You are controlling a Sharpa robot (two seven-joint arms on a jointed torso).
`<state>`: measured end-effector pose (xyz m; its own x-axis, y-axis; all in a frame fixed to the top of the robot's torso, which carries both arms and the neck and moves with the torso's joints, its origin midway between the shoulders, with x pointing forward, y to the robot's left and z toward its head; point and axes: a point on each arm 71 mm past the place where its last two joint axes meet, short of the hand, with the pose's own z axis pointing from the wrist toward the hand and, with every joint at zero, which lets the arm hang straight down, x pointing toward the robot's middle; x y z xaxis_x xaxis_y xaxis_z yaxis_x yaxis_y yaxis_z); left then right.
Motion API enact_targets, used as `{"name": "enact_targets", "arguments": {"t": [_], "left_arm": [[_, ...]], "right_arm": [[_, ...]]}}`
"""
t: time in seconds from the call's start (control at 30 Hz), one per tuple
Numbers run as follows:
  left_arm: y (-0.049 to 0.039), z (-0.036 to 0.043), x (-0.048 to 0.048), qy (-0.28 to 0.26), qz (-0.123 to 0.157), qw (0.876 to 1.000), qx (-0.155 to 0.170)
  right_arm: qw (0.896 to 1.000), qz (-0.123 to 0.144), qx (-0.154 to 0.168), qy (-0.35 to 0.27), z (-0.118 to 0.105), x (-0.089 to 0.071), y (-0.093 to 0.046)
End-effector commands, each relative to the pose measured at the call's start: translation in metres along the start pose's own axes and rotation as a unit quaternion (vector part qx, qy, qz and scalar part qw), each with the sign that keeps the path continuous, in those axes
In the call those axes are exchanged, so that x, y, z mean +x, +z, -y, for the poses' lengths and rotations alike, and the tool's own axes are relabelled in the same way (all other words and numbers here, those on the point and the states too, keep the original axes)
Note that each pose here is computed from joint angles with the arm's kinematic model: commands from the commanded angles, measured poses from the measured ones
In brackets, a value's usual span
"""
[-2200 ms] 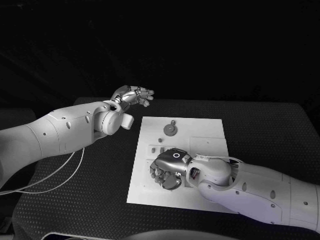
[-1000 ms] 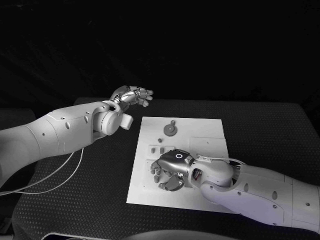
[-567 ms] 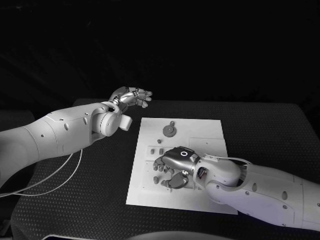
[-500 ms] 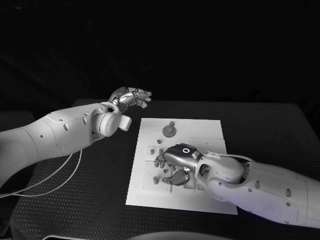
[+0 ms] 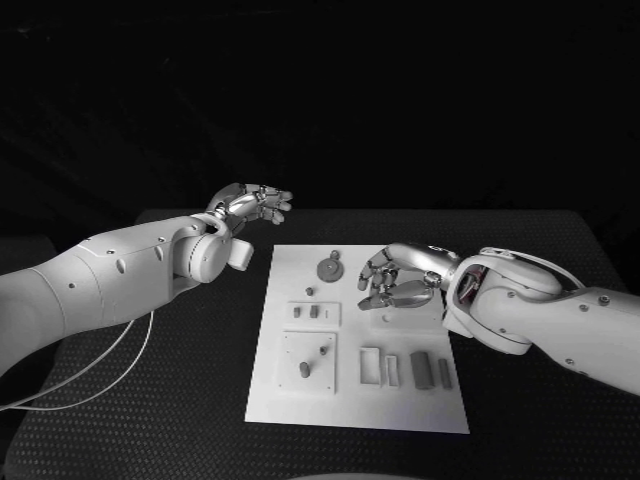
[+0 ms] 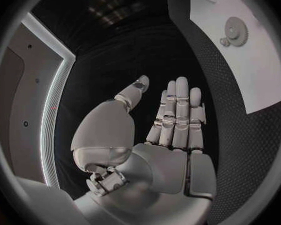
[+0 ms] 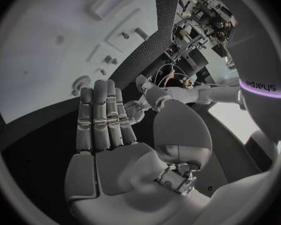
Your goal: Assemble the parts on the task board
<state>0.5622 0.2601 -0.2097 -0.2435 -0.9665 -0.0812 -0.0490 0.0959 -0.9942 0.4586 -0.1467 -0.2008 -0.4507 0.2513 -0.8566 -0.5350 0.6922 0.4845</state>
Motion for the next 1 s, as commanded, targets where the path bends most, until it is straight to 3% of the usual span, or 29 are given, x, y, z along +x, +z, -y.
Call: {"name": "enact_targets", "arguments": {"t": [0.03,0.1,0.23,0.43,0.6,0.77,1.0], "left_arm": [[0.0000,-0.0002,0.0022,-0.006,-0.006,1.000,0.002],[-0.0002,-0.0017,0.0027,-0.007,-0.007,1.000,0.001],[-0.0007,-0.0036,0.0022,-0.007,-0.007,1.000,-0.001],[-0.0020,-0.0084,0.0020,-0.007,-0.006,1.000,-0.005],[-0.0033,-0.0120,0.0028,-0.009,-0.007,1.000,-0.009],[-0.0039,-0.0146,0.0032,-0.009,-0.007,1.000,-0.011],[-0.0038,-0.0158,0.0059,-0.010,-0.010,1.000,-0.012]], "right_arm": [[0.993,-0.069,0.070,0.057,0.016,0.007,-0.010],[0.988,-0.082,0.099,0.084,0.025,0.006,-0.019],[0.978,-0.092,0.125,0.137,0.031,0.007,-0.035],[0.967,-0.115,0.187,0.130,0.047,0.011,-0.053],[0.946,-0.167,0.250,0.119,0.062,0.022,-0.068],[0.933,-0.204,0.276,0.109,0.063,0.031,-0.075],[0.916,-0.223,0.323,0.084,0.070,0.037,-0.083]]}}
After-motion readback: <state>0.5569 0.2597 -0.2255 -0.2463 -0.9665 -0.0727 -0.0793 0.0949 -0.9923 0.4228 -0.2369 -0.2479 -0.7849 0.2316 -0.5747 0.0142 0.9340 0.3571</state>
